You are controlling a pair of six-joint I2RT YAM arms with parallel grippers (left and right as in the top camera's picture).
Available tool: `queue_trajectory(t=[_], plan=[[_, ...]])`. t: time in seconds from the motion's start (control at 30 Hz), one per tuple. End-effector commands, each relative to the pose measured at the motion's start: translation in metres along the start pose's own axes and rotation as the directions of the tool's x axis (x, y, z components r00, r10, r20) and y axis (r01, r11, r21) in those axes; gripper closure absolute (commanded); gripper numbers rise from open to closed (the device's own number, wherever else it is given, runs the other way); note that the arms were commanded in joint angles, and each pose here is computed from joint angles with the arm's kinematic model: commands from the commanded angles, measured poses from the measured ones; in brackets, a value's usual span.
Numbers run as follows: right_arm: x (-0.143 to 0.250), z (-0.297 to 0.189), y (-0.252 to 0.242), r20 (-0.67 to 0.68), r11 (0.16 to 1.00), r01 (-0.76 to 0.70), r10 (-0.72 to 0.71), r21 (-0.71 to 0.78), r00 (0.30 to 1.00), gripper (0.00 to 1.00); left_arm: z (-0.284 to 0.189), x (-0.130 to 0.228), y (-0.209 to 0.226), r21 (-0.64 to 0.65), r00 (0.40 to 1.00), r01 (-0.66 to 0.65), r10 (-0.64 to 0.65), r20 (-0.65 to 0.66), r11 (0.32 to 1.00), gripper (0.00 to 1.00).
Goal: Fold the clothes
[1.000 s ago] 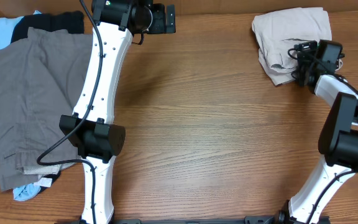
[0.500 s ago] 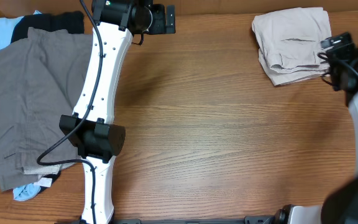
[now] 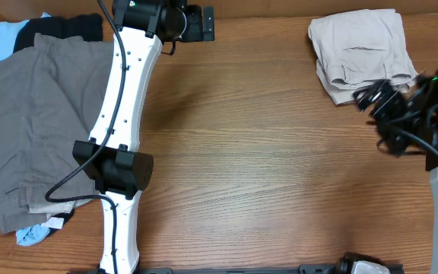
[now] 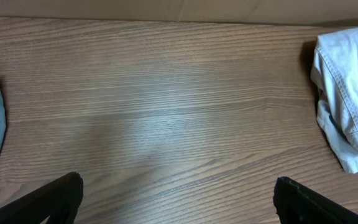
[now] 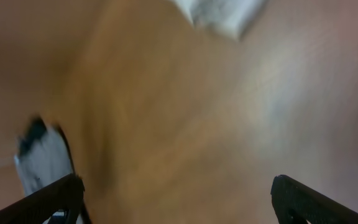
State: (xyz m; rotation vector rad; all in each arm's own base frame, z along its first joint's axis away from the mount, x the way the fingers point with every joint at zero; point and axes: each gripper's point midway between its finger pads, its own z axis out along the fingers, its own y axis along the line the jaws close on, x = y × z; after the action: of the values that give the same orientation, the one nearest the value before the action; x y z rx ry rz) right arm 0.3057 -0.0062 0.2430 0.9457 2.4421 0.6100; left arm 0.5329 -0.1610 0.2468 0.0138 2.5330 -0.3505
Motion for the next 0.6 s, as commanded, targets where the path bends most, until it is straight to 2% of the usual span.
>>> queue_trajectory(t=[0.0,0.2,0.3,0.37,0.47,0.57], plan=[[0.014,0.0,0.0,-0.062,1.0,0.012,-0.012,-0.006,0.998,0.0,-0.001,0.001,-0.002,-0.005,1.0,-0.025,0.025,0.002,1.0,0.0],[0.019,-0.001,-0.003,-0.08,1.0,0.025,-0.024,0.004,0.996,0.0,-0.001,0.001,-0.002,-0.005,1.0,-0.025,0.025,0.002,1.0,0.0],[0.008,-0.001,0.016,-0.027,0.973,0.212,-0.216,-0.088,0.976,0.0,-0.001,0.001,-0.002,-0.005,1.0,-0.025,0.025,0.002,1.0,0.0],[0.003,-0.002,0.036,0.032,0.909,0.381,-0.381,-0.169,0.924,0.0,-0.001,0.001,-0.002,-0.005,1.0,-0.025,0.025,0.002,1.0,0.0],[-0.003,-0.005,0.05,0.103,0.847,0.496,-0.485,-0.192,0.869,0.0,-0.001,0.001,-0.002,-0.005,1.0,-0.025,0.025,0.002,1.0,0.0],[-0.007,-0.015,0.06,0.191,0.818,0.552,-0.522,-0.165,0.831,0.0,-0.001,0.001,-0.002,-0.005,1.0,-0.025,0.025,0.002,1.0,0.0]])
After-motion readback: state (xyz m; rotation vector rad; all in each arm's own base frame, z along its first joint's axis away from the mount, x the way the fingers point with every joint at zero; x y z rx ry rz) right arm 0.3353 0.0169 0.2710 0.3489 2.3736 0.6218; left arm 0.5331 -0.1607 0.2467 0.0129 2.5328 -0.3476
